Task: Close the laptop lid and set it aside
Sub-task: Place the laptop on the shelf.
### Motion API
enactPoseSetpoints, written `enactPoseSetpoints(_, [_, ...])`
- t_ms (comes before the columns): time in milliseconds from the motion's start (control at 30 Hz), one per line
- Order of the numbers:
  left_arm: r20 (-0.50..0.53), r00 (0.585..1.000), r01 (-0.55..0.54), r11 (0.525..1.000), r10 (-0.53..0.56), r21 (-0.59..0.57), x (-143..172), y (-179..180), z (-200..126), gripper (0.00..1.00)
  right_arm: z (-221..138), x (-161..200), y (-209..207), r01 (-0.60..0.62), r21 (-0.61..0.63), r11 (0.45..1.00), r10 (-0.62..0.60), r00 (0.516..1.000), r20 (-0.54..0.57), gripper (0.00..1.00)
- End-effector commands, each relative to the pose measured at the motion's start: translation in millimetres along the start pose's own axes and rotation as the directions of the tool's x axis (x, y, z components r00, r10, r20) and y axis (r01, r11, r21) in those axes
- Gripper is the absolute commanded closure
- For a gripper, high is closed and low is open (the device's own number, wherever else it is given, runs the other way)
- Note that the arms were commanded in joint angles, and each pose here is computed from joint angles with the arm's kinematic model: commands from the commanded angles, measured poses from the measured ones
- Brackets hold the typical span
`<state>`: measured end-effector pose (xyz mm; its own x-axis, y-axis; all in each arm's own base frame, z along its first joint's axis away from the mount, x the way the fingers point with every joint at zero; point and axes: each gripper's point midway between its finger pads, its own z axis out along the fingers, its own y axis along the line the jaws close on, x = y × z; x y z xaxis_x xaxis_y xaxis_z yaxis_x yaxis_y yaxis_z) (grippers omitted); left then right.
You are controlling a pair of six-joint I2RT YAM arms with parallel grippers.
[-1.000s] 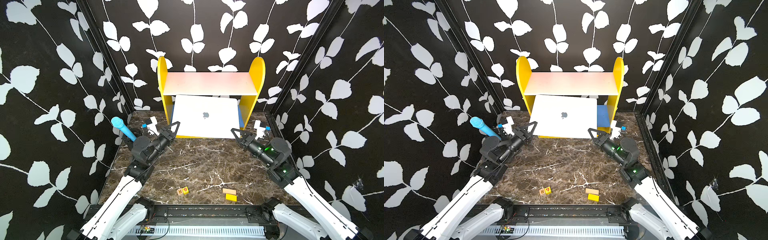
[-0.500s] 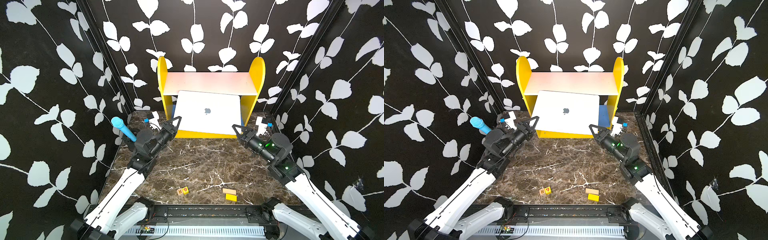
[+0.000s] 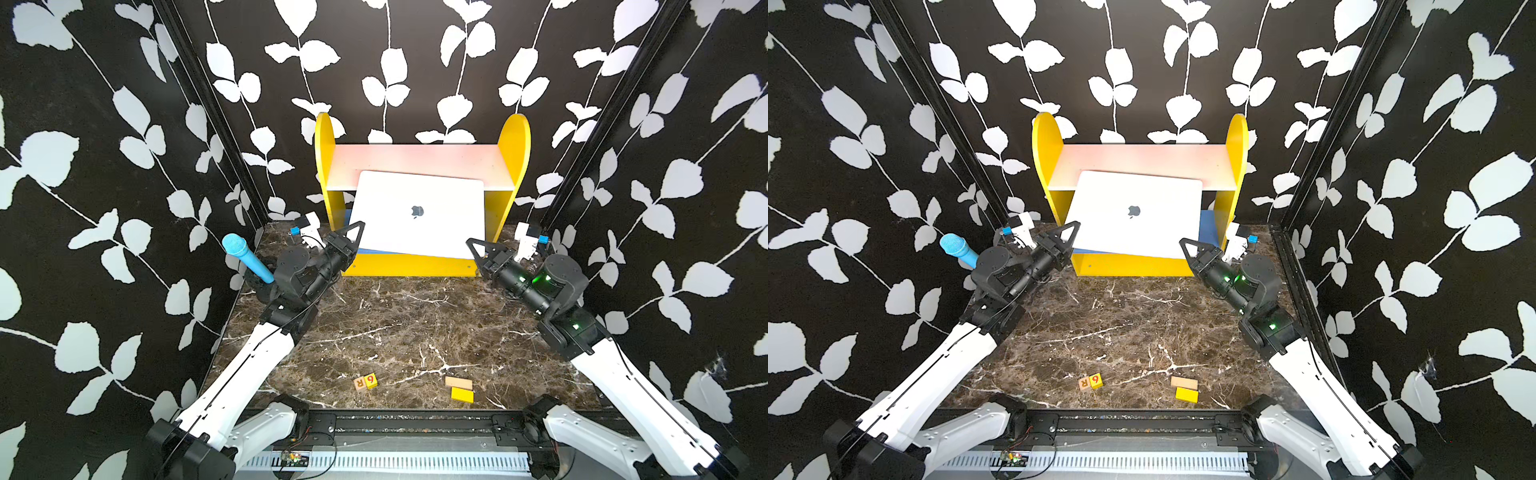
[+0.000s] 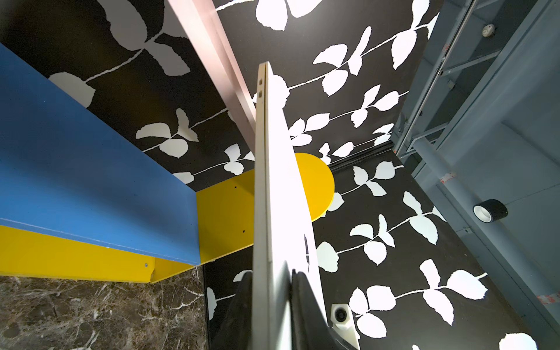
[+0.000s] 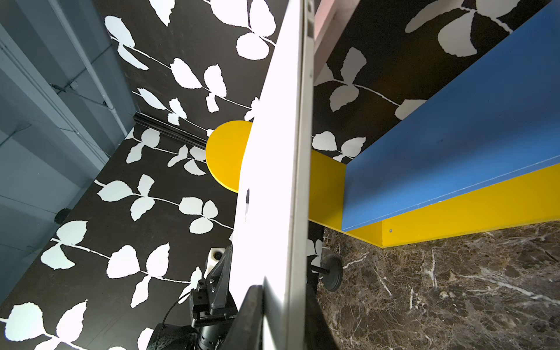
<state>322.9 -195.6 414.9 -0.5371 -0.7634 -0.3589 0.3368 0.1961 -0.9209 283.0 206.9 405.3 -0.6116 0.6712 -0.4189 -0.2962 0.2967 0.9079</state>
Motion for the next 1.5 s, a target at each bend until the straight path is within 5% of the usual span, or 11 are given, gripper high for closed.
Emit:
enactPoseSetpoints(0, [-0.147,0.976,-0.131,0.97,0.163,0.207,33,-55,1,1.0,7,29,26,0.125,-0.13,0.984,-0.144,0.978,-0.153,1.0])
enactPoseSetpoints(1467, [-0.097,0.988,-0.108,0.986,0.121,0.127,-7,-34,73,0.83,67,-33,7,0.054,-0.047,0.997,-0.061,0.984,-0.166,1.0])
